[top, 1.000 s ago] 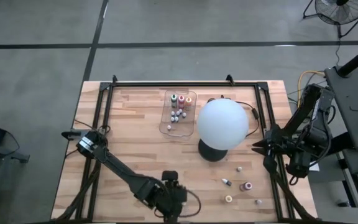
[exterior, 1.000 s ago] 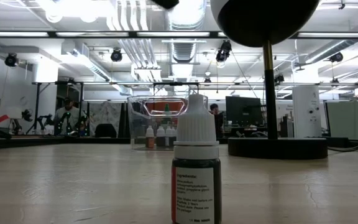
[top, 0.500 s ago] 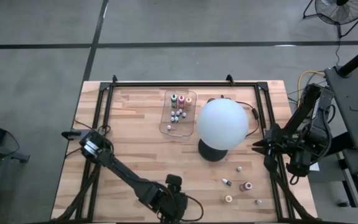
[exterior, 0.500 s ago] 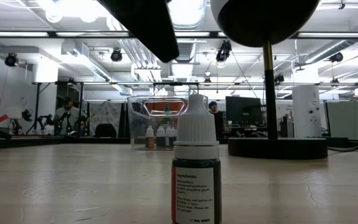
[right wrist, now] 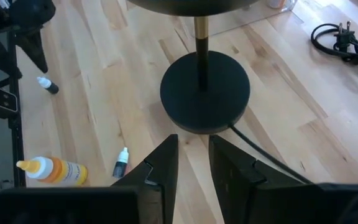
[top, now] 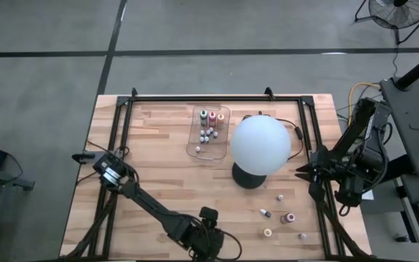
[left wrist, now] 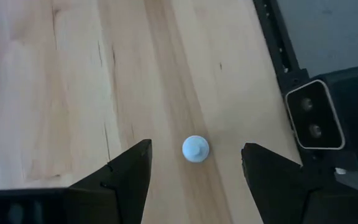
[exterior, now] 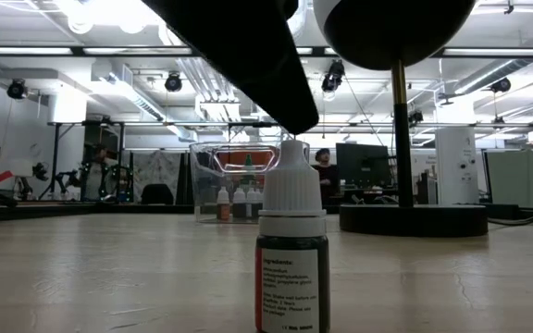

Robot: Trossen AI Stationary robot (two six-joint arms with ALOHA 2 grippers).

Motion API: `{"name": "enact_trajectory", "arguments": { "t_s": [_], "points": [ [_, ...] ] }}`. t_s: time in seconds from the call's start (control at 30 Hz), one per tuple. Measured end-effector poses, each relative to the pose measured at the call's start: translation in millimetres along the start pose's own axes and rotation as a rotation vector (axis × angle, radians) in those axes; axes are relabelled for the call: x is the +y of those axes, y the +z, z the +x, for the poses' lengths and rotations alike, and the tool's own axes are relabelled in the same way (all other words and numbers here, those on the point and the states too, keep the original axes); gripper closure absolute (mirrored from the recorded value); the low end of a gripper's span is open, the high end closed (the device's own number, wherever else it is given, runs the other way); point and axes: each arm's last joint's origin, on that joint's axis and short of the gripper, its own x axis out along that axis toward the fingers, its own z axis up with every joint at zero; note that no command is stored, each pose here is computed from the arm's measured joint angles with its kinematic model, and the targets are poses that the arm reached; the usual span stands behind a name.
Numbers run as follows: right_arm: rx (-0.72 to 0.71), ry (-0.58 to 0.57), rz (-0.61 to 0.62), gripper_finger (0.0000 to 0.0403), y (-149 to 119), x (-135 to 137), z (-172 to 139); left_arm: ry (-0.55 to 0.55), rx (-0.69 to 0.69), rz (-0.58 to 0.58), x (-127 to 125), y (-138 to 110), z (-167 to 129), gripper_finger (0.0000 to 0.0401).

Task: Pick & Place food coloring
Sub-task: Put the small red food coloring bottle into the transparent bin

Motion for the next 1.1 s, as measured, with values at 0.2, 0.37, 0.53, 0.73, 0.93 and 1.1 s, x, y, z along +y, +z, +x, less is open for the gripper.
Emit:
{"name": "enact_trajectory", "arguments": {
  "t_s": [0.2,0.37,0.53,0.73,0.93,1.1],
  "points": [
    [0.016,0.002,0.002,0.0318,-0.5,0.1,0.0,0.010,0.004,-0.005,2.4,-0.2,5.5,0.0181],
    [0.018,0.004,0.003,0.0325,-0.4,-0.1,-0.2,0.013,0.014,-0.004,2.5,-2.6,16.8,0.0181],
    [0.023,0.005,0.004,0.0323,-0.4,-0.4,-0.3,0.009,0.009,-0.008,1.9,-2.3,17.6,0.0181],
    [0.023,0.005,0.000,0.0316,-0.4,-0.4,-0.3,0.008,0.000,-0.011,4.6,-4.4,22.9,0.0181],
    [0.023,0.005,-0.003,0.0322,-0.4,-0.4,-0.3,-0.007,0.000,-0.012,4.3,-9.3,28.1,0.0181],
    [0.024,0.005,-0.001,0.0325,-0.5,-0.5,-0.3,0.013,0.002,-0.010,4.8,-10.3,28.3,0.0181]
  ]
}}
